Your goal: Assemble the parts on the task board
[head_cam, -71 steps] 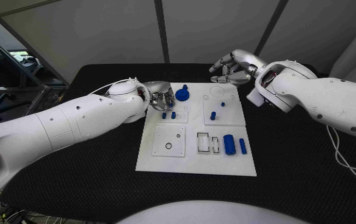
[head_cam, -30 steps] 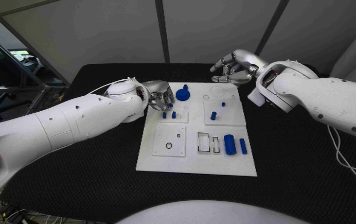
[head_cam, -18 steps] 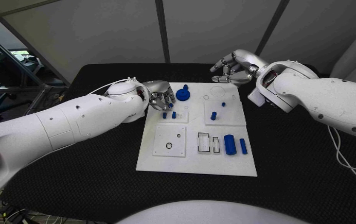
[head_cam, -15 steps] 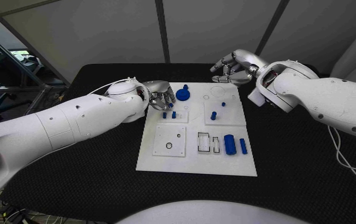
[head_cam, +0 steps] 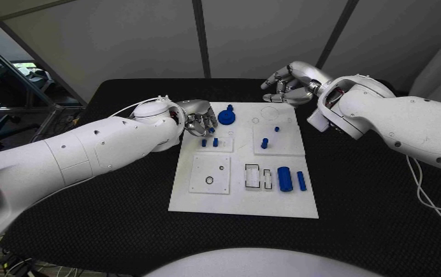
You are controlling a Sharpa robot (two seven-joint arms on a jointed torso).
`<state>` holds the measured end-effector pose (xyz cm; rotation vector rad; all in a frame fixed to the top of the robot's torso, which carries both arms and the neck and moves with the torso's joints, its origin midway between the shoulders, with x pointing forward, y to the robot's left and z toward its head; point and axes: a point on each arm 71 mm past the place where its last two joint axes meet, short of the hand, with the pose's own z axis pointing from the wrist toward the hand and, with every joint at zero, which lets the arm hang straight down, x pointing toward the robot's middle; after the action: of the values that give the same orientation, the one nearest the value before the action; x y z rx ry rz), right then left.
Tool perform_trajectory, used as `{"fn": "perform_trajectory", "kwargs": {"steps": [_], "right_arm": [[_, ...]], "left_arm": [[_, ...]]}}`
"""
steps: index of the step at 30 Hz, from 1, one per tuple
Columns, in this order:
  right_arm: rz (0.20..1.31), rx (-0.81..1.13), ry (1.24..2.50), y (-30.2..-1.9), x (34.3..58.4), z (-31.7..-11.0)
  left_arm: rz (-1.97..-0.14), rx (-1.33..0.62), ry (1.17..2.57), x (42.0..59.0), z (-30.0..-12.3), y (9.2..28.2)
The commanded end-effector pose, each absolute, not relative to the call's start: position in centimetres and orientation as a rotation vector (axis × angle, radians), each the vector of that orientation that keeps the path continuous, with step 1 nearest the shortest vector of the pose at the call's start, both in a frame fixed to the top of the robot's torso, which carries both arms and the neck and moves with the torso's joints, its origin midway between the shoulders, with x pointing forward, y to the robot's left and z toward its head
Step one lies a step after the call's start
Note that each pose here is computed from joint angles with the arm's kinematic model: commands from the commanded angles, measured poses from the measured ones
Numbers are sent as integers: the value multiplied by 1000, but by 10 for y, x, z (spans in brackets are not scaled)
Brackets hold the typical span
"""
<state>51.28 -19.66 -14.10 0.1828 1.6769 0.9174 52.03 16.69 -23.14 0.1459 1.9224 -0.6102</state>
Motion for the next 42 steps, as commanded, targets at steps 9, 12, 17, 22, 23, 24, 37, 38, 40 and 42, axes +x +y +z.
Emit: {"fn": "perform_trajectory", "kwargs": {"steps": [9,12,17,22,23,24,37,38,40,42], "right_arm": [[923,175,1674,-196,513,-140],[923,175,1674,-196,513,-140],[923,175,1675,-196,513,-140],[923,174,1675,-196,513,-140],[924,174,1675,-196,514,-140],[924,174,1676,-196,514,-140],[924,174,1677,-196,514,-140],[924,174,1677,-196,514,-140],[924,174,1677,-196,514,-140],[923,174,1677,-196,514,-140]], "left_arm": [[-631,136,1915,520,-230,165],[-632,135,1913,520,-230,165],[-634,134,1913,520,-230,165],[-638,133,1913,520,-230,165],[-639,132,1912,520,-229,165],[-640,132,1911,520,-229,165],[-648,120,1913,520,-229,165],[-647,120,1914,520,-229,165],[-646,120,1916,520,-230,166],[-645,120,1918,520,-230,166]]}}
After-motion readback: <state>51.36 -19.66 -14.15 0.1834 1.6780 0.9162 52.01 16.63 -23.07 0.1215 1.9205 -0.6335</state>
